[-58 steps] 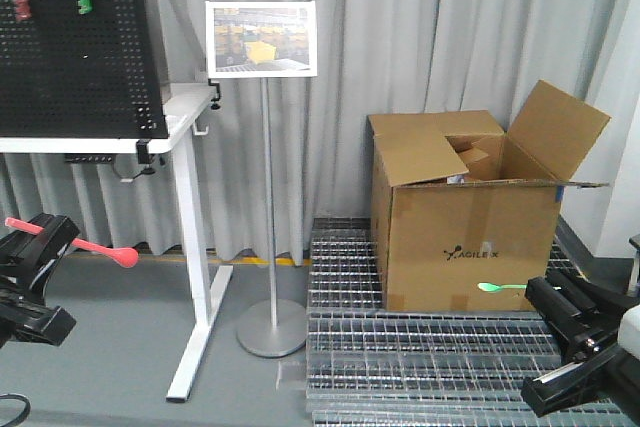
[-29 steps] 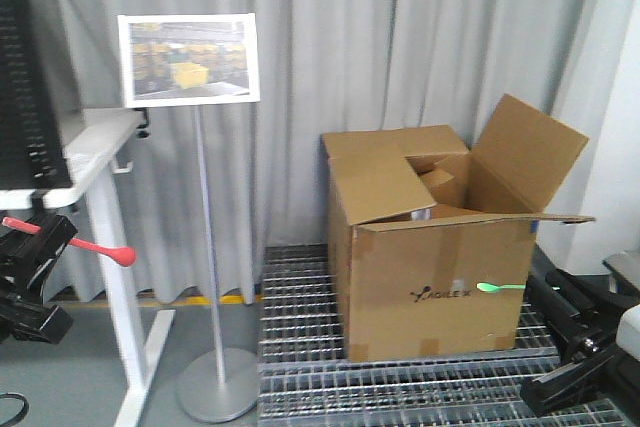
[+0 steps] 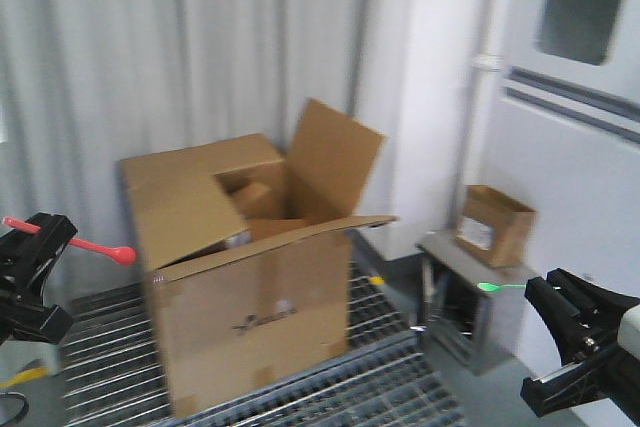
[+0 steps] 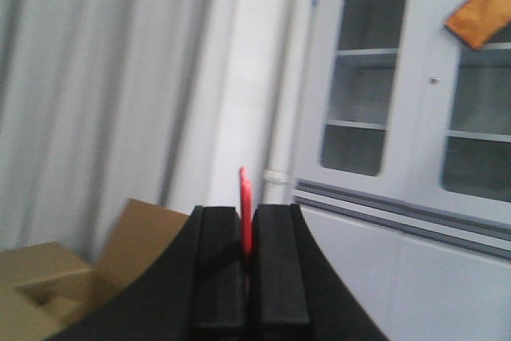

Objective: Sort red and green spoons into left cabinet
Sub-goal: 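Turn and approach the open cabinet shelf with the blue tray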

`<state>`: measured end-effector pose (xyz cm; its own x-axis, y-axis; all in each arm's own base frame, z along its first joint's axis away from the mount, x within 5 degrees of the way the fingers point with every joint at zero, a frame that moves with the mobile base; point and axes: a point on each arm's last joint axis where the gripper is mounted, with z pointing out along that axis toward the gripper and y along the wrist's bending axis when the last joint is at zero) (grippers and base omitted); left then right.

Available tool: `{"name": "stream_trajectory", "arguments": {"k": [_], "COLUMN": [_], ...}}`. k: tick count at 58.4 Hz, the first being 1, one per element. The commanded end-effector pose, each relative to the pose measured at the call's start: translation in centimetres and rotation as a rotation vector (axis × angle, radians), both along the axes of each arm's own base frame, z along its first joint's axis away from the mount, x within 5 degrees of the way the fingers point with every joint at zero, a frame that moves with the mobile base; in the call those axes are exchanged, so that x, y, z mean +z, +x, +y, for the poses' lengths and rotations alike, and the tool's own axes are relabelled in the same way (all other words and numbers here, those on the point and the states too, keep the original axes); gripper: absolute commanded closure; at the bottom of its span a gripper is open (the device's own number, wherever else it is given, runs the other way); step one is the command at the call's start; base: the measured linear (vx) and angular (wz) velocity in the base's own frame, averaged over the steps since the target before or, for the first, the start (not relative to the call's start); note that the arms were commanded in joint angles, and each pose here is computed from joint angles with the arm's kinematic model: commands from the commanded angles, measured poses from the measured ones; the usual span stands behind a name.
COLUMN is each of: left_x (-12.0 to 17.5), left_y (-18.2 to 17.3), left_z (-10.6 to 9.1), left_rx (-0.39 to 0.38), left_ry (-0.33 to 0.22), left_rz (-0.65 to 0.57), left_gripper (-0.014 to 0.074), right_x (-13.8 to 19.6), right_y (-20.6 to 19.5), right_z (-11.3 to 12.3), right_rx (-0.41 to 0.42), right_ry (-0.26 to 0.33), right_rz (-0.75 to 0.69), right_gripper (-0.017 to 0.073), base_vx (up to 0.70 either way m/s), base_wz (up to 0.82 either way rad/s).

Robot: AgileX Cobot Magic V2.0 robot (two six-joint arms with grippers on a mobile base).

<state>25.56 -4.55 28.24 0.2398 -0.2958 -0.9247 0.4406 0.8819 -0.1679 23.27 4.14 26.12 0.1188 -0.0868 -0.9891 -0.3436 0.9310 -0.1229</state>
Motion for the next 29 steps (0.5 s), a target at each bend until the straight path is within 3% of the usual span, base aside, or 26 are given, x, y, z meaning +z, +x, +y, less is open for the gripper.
{"name": "stream_trajectory", "arguments": {"k": [1,29], "left_x": [3.17,3.17], "left_y": [-1.34,-1.34], "left_z": [0.02,0.02], "left_rx": [-0.046,-0.046], "left_ry": [-0.09,-0.091], "left_rz": [-0.261,-0.261], "left_gripper": [0.0601,0.0601], "right_x": [1.87,1.87], "right_y": [-0.06,-0.06], "right_z": [0.07,0.07], "right_rx": [0.015,0.015], "right_ry": [0.038,0.038], "right_rz": [-0.115,-0.115], "right_gripper": [0.0568,0.0568], "base_vx": [0.19,0.18], "base_wz": [-0.79,-0.71]}}
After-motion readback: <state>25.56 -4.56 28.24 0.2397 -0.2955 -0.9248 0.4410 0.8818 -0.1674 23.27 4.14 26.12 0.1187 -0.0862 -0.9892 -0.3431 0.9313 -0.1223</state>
